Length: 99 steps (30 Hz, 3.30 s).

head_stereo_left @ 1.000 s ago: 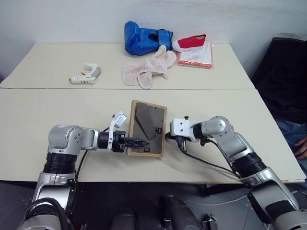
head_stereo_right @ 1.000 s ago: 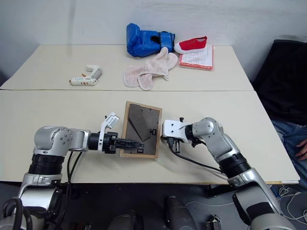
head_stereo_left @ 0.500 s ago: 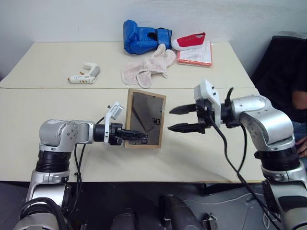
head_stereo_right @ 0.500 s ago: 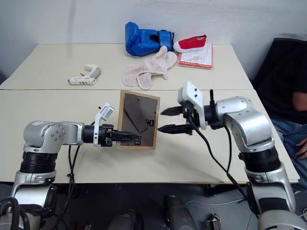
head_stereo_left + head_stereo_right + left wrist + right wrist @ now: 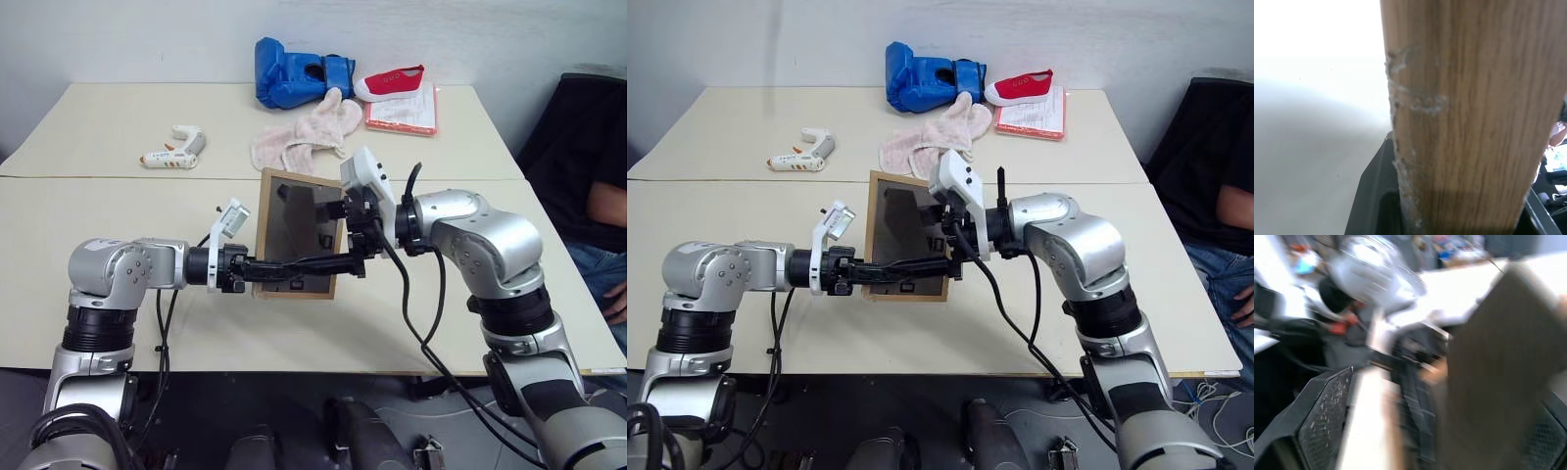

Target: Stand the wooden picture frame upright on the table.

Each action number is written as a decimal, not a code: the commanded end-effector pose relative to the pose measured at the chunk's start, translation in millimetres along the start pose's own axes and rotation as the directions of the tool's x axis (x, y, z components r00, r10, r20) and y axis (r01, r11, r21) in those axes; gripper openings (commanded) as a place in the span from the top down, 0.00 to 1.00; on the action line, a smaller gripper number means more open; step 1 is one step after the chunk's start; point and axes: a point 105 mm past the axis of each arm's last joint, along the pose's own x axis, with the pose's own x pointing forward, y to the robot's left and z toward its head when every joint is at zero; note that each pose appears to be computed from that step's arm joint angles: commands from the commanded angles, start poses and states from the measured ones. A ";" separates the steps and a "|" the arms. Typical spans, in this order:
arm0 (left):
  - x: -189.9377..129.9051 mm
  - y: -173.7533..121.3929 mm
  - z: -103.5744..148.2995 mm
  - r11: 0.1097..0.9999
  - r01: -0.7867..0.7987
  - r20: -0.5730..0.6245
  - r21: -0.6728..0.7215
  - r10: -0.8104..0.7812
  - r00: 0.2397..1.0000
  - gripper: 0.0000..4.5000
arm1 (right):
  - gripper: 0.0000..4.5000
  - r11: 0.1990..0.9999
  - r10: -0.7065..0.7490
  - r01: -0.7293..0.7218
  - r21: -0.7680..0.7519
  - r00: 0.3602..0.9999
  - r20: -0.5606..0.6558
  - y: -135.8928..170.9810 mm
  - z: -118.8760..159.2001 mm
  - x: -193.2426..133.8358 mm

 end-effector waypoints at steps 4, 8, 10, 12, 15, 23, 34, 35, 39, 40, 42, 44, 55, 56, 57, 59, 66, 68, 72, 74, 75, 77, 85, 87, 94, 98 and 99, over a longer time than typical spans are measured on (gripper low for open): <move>-7.2 -5.2 13.1 0.999 0.010 0.028 0.047 -0.011 1.000 0.74 | 0.00 0.945 -0.275 0.247 -0.214 0.955 -0.110 -15.6 -7.8 -41.0; -6.7 -12.0 13.4 0.998 0.035 0.017 0.056 -0.036 0.999 0.74 | 0.00 0.809 -0.466 0.306 -0.502 0.854 -0.230 -33.5 -30.1 -80.1; -8.1 -14.2 11.4 0.997 0.043 0.004 0.058 -0.043 0.999 0.74 | 0.00 0.553 -0.621 0.202 -0.808 0.746 -0.239 -46.6 -40.5 -113.4; -8.7 -14.8 10.3 0.997 0.045 -0.005 0.060 -0.044 0.999 0.74 | 0.00 0.302 -0.658 0.028 -0.953 0.729 -0.187 -47.7 -47.1 -123.2; -9.3 -15.8 12.8 0.997 0.051 -0.006 0.057 -0.050 0.999 0.74 | 0.00 0.013 -0.586 -0.099 -0.995 0.805 -0.088 -45.3 -49.2 -110.3; -12.6 -26.5 16.4 0.993 0.105 -0.029 0.044 -0.104 0.994 0.74 | 0.00 -0.371 -0.393 0.023 -0.928 0.902 0.179 -64.2 -32.9 -64.0; -17.6 -27.7 13.0 0.994 0.101 -0.046 0.037 -0.099 0.994 0.74 | 0.60 -0.527 -0.177 0.172 -0.832 0.936 0.305 -62.5 -21.0 -26.0; -18.7 -27.5 12.8 0.994 0.099 -0.046 0.036 -0.098 0.994 0.74 | 0.62 -0.534 -0.171 0.174 -0.828 0.936 0.307 -63.1 -21.3 -25.2; -26.9 -27.8 12.6 0.996 0.083 -0.041 0.040 -0.081 0.996 0.55 | 0.66 -0.537 -0.147 0.195 -0.821 0.936 0.319 -63.4 -19.1 -22.3; -29.6 -28.0 13.1 0.996 0.077 -0.037 0.046 -0.075 0.996 0.49 | 0.69 -0.538 -0.145 0.194 -0.820 0.937 0.317 -63.9 -18.8 -21.7; -38.8 -29.0 15.4 0.996 0.050 -0.022 0.069 -0.048 0.999 0.35 | 0.72 -0.533 -0.144 0.192 -0.824 0.939 0.312 -65.1 -17.8 -21.6; -52.8 -32.2 20.5 0.996 0.010 0.012 0.093 -0.011 1.000 0.21 | 0.72 -0.523 -0.158 0.180 -0.833 0.940 0.303 -68.4 -18.1 -22.8; -122.0 -67.1 12.2 0.834 -0.379 0.323 0.400 0.259 0.910 0.00 | 0.72 0.317 -0.451 0.426 -0.848 0.854 0.260 -94.3 -42.5 -31.0; -124.2 -70.0 9.5 0.828 -0.394 0.349 0.399 0.260 0.900 0.00 | 0.72 0.541 -0.475 0.497 -0.678 0.846 0.241 -96.9 -42.8 -29.3; -126.1 -73.0 7.7 0.827 -0.403 0.379 0.391 0.254 0.890 0.00 | 0.72 0.707 -0.422 0.483 -0.516 0.874 0.241 -89.7 -41.8 -23.5; -128.7 -75.0 5.7 0.830 -0.417 0.421 0.372 0.250 0.872 0.00 | 0.72 0.864 -0.344 0.407 -0.296 0.907 0.244 -79.9 -38.6 -17.3; -113.3 -72.8 4.8 0.819 -0.419 0.411 0.391 0.253 0.876 0.00 | 0.72 0.928 -0.364 0.336 0.163 0.912 0.189 -85.1 -69.4 -16.2; -110.4 -72.9 7.1 0.819 -0.412 0.409 0.399 0.243 0.880 0.00 | 0.72 0.910 -0.380 0.341 0.236 0.913 0.146 -86.7 -84.0 -15.1; -105.5 -72.4 6.9 0.824 -0.391 0.385 0.410 0.233 0.893 0.00 | 0.72 0.898 -0.353 0.312 0.311 0.931 0.087 -80.8 -103.8 -11.8; -104.0 -72.2 6.2 0.824 -0.383 0.371 0.417 0.231 0.900 0.00 | 0.72 0.889 -0.344 0.300 0.347 0.936 0.072 -78.7 -108.3 -11.7; -103.8 -71.9 5.9 0.824 -0.381 0.366 0.419 0.231 0.902 0.00 | 0.72 0.882 -0.338 0.291 0.371 0.939 0.066 -77.7 -109.8 -11.7; -104.1 -71.4 5.4 0.827 -0.376 0.359 0.418 0.230 0.905 0.00 | 0.72 0.873 -0.302 0.251 0.419 0.951 0.060 -71.6 -111.8 -11.9; -104.3 -66.7 7.3 0.838 -0.359 0.347 0.410 0.220 0.912 0.00 | 0.43 0.878 -0.259 0.224 0.422 0.966 0.027 -59.9 -114.5 -14.9; -102.1 -65.9 8.4 0.837 -0.353 0.344 0.418 0.214 0.914 0.00 | 0.28 0.899 -0.264 0.243 0.364 0.965 0.007 -58.6 -115.0 -18.7; -98.0 -65.9 13.5 0.832 -0.328 0.344 0.447 0.179 0.922 0.00 | 0.01 0.952 -0.239 0.252 0.174 0.967 -0.093 -42.7 -110.3 -45.2; -97.8 -65.6 16.3 0.824 -0.326 0.343 0.464 0.172 0.924 0.00 | 0.01 0.968 -0.227 0.242 0.067 0.958 -0.175 -29.4 -97.0 -78.9; -99.4 -65.3 17.9 0.818 -0.329 0.339 0.473 0.175 0.924 0.00 | 0.01 0.968 -0.234 0.246 0.039 0.952 -0.197 -24.9 -86.1 -101.1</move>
